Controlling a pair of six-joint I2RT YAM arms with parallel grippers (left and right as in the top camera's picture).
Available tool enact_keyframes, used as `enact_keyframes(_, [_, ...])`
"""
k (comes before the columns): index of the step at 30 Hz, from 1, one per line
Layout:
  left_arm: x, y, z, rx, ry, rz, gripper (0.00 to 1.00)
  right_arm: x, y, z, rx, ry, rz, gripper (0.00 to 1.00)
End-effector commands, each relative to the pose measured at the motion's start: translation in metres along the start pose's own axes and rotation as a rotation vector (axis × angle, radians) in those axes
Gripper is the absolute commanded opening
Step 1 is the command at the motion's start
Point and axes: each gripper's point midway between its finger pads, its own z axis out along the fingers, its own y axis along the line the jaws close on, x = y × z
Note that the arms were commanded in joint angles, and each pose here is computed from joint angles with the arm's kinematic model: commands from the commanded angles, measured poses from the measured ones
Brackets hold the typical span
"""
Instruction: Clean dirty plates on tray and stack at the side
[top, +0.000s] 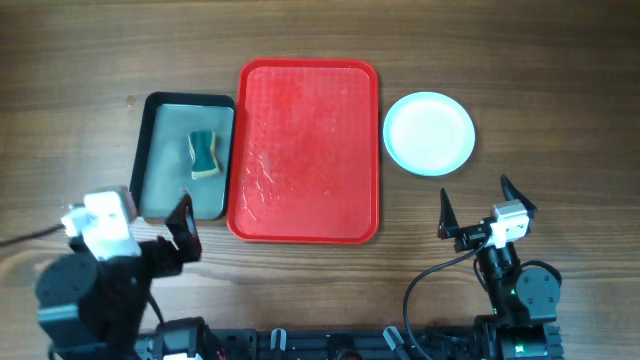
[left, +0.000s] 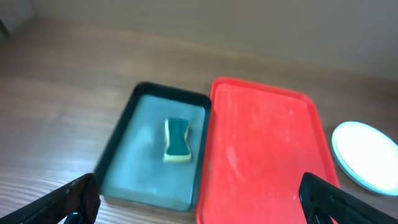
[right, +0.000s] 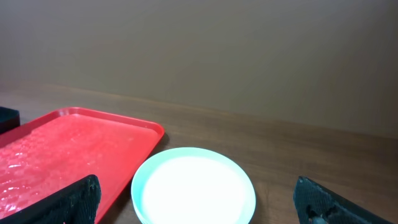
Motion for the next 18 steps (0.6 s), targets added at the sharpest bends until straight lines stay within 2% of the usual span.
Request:
enact_keyframes(1, [0.033, 0.003, 0.008, 0.02, -0.033, -0.084, 1.0, -0.003, 0.003, 0.0, -0.015, -0.014, -0.013, 1.0])
enact_keyframes(4, [0.044, 0.003, 0.018, 0.049, -0.098, -0.1, 1.0, -0.003, 0.003, 0.0, -0.015, -0.014, -0.013, 1.0])
enact_keyframes(8, [0.042, -0.003, 0.029, 0.112, -0.227, -0.078, 1.0, -0.003, 0.003, 0.0, -0.015, -0.014, -0.014, 1.0])
enact_keyframes(13, [0.027, -0.015, 0.036, 0.208, -0.412, -0.034, 1.0, -0.003, 0.003, 0.0, -0.015, -0.014, -0.013, 1.0])
enact_keyframes(18, [0.0, -0.021, 0.03, 0.273, -0.59, -0.061, 1.0, -0.003, 0.003, 0.0, -0.015, -0.014, -0.014, 1.0])
